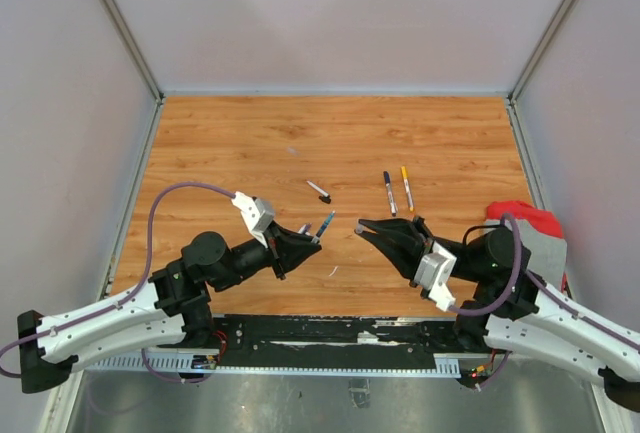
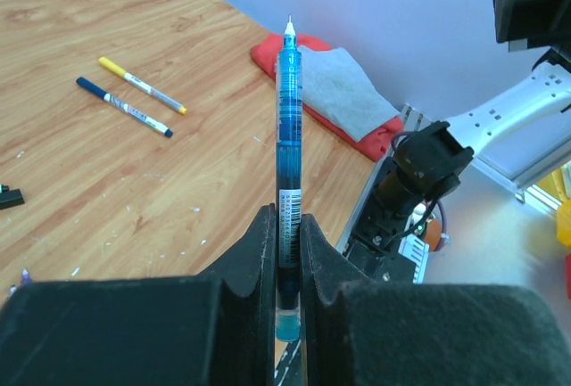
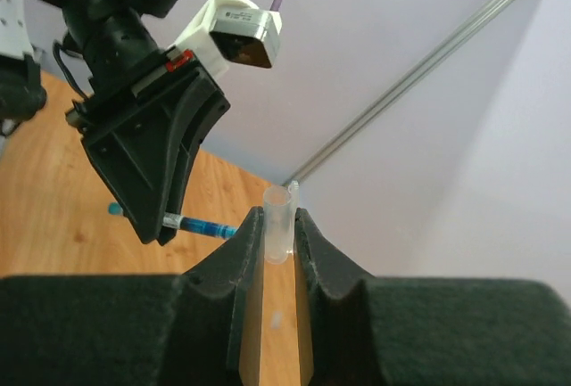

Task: Insert the pens into the pen caps
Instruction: Adjust the pen cap at the center of the board.

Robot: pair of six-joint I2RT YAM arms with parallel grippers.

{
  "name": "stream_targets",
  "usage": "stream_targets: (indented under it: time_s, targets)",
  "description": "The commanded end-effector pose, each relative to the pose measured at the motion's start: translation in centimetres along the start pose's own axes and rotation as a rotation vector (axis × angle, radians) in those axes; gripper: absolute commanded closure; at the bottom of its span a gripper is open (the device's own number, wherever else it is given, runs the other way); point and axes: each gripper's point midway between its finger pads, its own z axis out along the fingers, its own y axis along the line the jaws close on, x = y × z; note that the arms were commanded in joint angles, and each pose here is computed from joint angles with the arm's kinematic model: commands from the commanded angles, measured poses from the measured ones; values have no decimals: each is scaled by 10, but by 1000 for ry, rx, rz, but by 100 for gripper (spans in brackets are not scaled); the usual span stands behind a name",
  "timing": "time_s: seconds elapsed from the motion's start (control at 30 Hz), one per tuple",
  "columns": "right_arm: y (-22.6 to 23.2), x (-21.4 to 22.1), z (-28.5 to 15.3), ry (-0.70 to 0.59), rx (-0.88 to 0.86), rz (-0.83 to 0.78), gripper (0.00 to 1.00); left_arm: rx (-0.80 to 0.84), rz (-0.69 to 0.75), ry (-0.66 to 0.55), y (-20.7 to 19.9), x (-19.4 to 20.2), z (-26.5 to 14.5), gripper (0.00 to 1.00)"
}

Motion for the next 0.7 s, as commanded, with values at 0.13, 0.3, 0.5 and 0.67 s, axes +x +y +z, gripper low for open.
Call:
stream_targets:
  time_s: [0.13, 0.3, 0.5, 0.67]
  targets:
    - [12, 23, 9, 123, -83, -451, 100, 3, 21, -49, -6, -22, -3, 100]
    - [29, 58, 5, 308, -199, -549, 99, -91, 13, -54, 9, -28, -10, 100]
    - [82, 122, -30, 601, -455, -478, 99, -290, -1, -103, 40, -44, -30, 99]
    - [128, 152, -48, 730, -625, -313, 99, -327, -1, -130, 45, -55, -43, 100]
